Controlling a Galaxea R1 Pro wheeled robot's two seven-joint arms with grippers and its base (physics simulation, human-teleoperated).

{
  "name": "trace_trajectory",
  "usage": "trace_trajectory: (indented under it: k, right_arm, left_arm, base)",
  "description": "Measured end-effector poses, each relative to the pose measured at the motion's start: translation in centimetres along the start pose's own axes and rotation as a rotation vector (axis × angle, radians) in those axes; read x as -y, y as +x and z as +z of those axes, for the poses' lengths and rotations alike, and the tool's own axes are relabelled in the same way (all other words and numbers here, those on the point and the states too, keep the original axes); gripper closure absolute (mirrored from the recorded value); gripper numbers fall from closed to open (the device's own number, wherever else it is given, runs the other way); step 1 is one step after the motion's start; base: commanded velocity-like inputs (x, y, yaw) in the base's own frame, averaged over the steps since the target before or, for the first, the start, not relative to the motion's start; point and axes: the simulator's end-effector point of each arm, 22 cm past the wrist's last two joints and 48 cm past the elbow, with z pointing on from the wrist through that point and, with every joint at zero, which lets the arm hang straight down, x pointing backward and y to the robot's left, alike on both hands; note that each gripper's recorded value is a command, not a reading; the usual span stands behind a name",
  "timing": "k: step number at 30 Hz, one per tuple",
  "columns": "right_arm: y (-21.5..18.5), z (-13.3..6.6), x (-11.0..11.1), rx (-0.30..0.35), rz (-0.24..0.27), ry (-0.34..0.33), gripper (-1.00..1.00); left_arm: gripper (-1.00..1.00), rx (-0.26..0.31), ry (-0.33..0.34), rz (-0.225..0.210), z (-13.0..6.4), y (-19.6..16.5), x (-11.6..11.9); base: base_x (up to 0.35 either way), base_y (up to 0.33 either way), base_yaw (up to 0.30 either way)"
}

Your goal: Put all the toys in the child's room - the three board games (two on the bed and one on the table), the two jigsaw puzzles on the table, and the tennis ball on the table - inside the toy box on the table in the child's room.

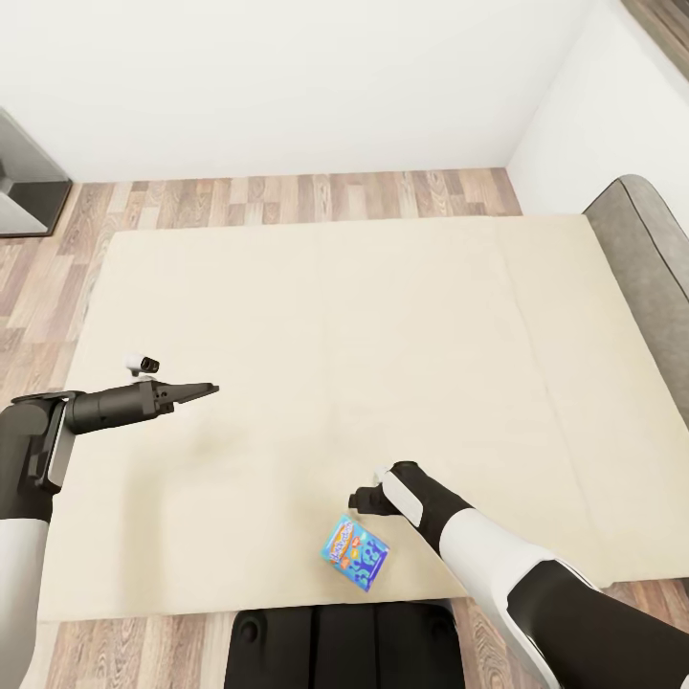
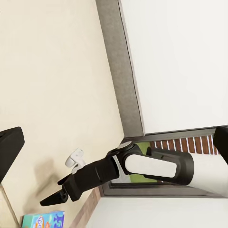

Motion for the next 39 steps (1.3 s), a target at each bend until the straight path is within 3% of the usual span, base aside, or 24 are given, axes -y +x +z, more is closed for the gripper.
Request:
trace_trajectory:
  k: [39]
  right_arm:
    - [-0.04,-0.02,-0.04,0.001,-0.001,0.0,-1.0]
  left_arm:
    - [-1.0,0.0,0.0,0.0,0.0,0.0,0.01]
  base:
    - [0.0,0.024,0.0]
